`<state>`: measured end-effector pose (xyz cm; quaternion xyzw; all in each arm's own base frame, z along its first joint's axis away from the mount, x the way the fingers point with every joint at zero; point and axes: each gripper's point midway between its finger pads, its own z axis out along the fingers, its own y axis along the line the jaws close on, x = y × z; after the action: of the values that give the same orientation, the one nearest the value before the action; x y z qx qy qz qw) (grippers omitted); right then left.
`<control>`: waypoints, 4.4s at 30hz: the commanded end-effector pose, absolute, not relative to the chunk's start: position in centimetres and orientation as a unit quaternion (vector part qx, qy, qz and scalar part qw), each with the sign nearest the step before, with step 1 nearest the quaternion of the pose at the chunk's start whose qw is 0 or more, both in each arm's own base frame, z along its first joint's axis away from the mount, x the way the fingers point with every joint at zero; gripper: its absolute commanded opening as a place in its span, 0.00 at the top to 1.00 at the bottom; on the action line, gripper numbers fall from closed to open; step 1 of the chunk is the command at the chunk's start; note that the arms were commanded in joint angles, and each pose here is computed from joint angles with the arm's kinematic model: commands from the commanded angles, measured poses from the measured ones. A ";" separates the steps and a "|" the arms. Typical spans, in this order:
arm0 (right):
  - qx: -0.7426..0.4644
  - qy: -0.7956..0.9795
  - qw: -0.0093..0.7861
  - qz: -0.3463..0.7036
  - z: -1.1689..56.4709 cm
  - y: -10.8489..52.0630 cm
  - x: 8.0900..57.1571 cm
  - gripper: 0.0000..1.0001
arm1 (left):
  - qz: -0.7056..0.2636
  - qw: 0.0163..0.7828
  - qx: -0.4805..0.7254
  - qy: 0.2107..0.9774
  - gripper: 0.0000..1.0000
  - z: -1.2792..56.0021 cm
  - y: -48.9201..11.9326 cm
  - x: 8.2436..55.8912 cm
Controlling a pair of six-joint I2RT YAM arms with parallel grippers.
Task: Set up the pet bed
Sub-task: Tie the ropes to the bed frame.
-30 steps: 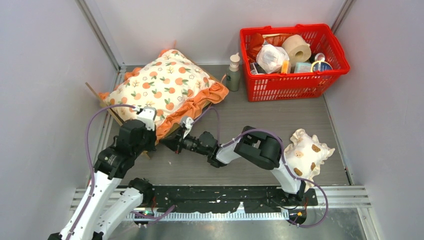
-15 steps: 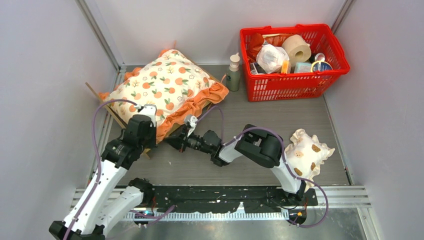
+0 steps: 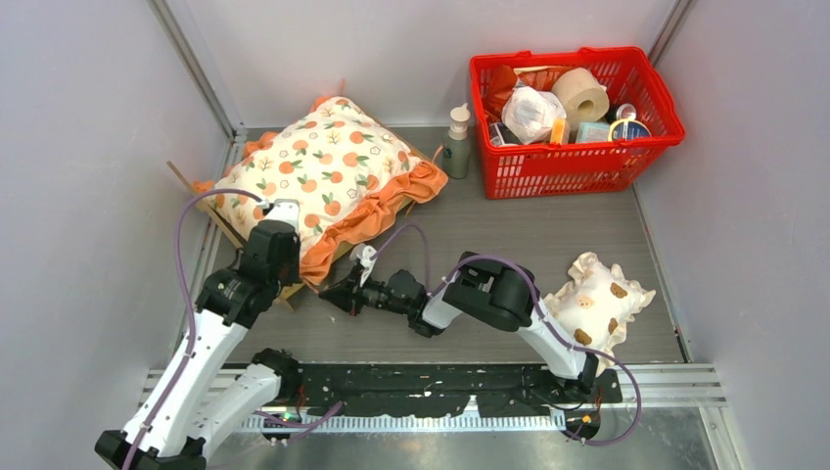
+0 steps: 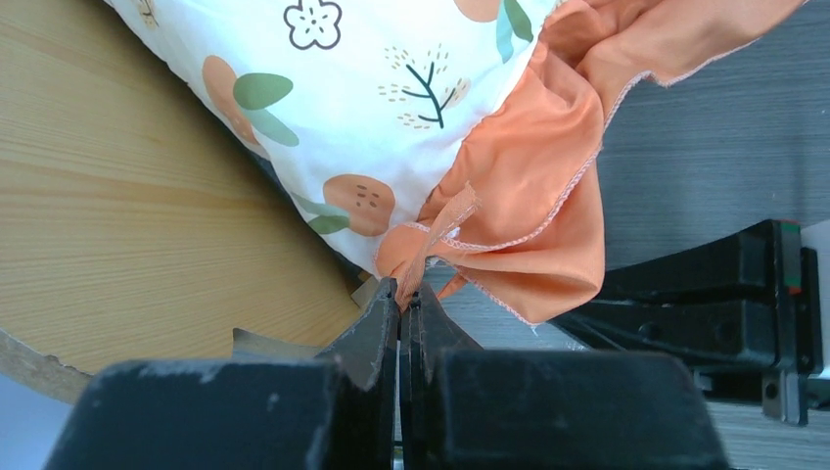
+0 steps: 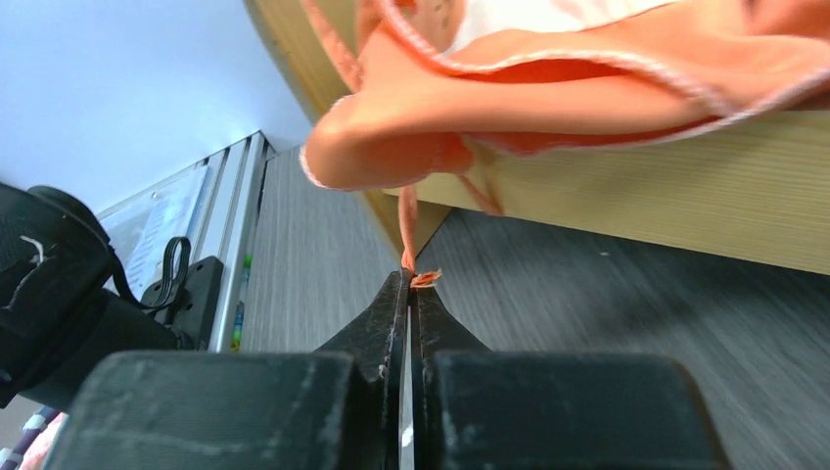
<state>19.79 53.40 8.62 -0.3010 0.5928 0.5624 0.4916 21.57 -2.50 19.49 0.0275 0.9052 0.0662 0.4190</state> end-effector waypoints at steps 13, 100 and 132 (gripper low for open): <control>-0.304 0.585 0.522 0.541 11.0 55.9 20.1 0.95 | 0.152 0.365 0.009 0.918 1.00 19.2 0.5 20.4; -0.305 0.525 0.536 0.587 19.6 53.7 21.6 0.95 | 0.006 0.486 0.138 0.863 0.63 20.7 -6.4 24.7; -0.296 0.550 0.511 0.591 17.5 54.1 21.7 0.95 | -0.113 0.376 -0.139 0.909 0.49 28.2 -5.4 22.6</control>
<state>22.19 54.12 15.65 -0.3016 0.5786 0.5715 0.4975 24.18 -3.81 28.16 -0.0108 0.9170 -0.0040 0.3986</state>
